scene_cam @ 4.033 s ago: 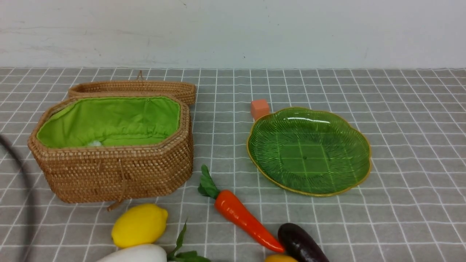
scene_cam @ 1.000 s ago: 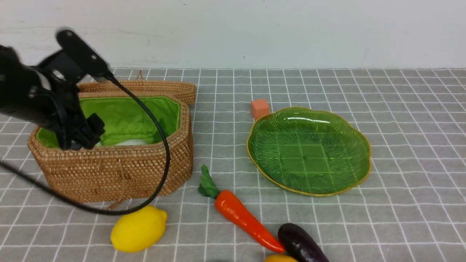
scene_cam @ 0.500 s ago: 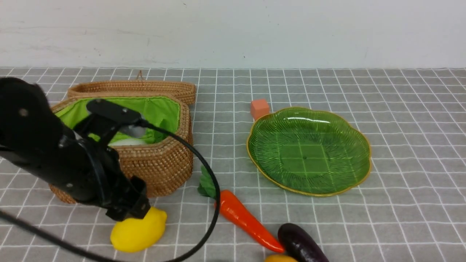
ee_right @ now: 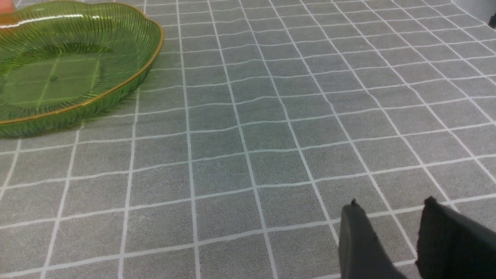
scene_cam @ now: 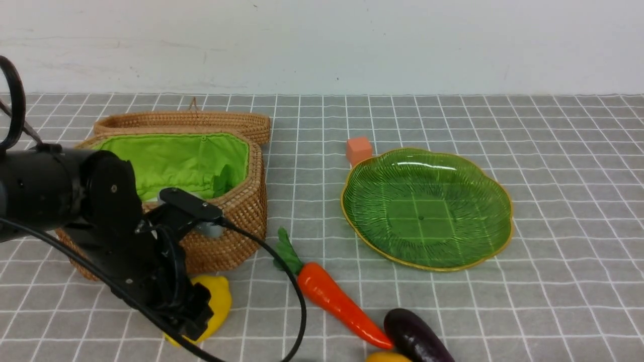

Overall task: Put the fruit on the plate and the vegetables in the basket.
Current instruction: Grab a lemon with your left arm and place it on the plate on the right

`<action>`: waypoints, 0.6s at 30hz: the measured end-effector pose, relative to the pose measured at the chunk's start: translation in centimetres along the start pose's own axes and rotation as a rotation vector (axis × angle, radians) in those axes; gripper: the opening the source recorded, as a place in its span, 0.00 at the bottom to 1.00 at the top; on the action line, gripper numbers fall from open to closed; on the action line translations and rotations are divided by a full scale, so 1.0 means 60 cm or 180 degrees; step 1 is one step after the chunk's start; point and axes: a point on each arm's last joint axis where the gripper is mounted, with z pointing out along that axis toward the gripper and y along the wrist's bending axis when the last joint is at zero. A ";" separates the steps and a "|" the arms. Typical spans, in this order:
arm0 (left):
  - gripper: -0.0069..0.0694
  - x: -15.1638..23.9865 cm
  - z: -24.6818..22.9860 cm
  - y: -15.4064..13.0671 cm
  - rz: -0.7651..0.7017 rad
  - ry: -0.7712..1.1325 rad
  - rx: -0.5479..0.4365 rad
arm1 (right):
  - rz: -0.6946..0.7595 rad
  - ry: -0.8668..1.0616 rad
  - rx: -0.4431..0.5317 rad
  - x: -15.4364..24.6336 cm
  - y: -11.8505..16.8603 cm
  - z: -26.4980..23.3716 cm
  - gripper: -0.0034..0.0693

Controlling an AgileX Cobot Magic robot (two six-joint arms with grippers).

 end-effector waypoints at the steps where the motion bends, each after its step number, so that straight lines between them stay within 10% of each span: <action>1: 0.71 0.000 0.000 0.000 0.0005 -0.0001 0.0000 | 0.0000 0.0000 0.0000 0.000 0.000 0.000 0.38; 18: 0.71 0.012 -0.062 -0.022 -0.0026 -0.0140 0.0230 | 0.0000 0.0000 0.0000 0.000 0.000 0.000 0.38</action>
